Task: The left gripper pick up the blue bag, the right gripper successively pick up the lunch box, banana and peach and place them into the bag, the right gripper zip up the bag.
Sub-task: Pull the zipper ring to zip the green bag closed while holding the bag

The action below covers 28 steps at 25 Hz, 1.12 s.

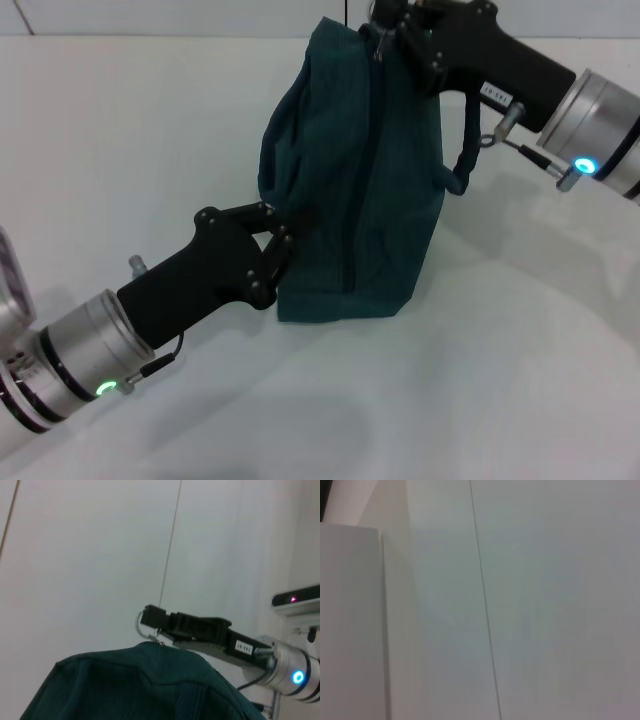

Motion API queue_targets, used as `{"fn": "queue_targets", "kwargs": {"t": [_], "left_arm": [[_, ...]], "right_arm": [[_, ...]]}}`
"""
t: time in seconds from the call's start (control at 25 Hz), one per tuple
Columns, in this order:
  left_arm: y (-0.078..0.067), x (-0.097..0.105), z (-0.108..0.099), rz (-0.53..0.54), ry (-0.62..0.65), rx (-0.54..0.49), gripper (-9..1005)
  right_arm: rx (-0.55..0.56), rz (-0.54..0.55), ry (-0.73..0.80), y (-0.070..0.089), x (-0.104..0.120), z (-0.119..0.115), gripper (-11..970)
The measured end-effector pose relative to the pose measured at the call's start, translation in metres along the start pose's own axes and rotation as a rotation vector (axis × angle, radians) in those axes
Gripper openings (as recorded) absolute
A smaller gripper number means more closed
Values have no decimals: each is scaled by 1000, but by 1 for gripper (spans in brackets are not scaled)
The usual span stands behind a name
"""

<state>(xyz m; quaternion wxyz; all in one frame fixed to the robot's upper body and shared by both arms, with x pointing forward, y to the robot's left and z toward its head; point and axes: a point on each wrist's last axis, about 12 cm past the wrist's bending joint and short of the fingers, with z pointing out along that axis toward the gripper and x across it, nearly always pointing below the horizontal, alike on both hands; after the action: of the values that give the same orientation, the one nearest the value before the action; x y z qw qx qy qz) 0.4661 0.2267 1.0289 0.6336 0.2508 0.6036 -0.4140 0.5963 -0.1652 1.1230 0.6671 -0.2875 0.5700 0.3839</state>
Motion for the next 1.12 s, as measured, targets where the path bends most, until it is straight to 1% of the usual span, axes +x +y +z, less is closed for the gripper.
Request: {"fn": "queue_targets", "kwargs": {"t": [0.16,0.24,0.36,0.56,0.68,0.8,0.96,1.12], "left_arm": [[-1,-7,-6,17,-47,26,48],[0,-12,-12,38,-70,34,48],[3,-20,-24,71,-95,31,48],[15,-33,-37,71,-107,13,48],[21,-38,-41,68,-97,8,48],[24,-39,-39,73,-86,11,48],[23,-38,-36,76,-81,17,48],[23,-37,-37,75,-79,15,48]], "right_arm": [[-32,4,31,7,8,-3,18],[-54,12,44,14,13,-8,18],[-83,26,45,22,19,-19,18],[-99,58,29,32,26,-45,18],[-85,64,30,31,28,-50,18],[-61,66,30,27,28,-54,18],[-13,58,15,19,26,-57,18],[31,50,1,10,23,-60,18]]}}
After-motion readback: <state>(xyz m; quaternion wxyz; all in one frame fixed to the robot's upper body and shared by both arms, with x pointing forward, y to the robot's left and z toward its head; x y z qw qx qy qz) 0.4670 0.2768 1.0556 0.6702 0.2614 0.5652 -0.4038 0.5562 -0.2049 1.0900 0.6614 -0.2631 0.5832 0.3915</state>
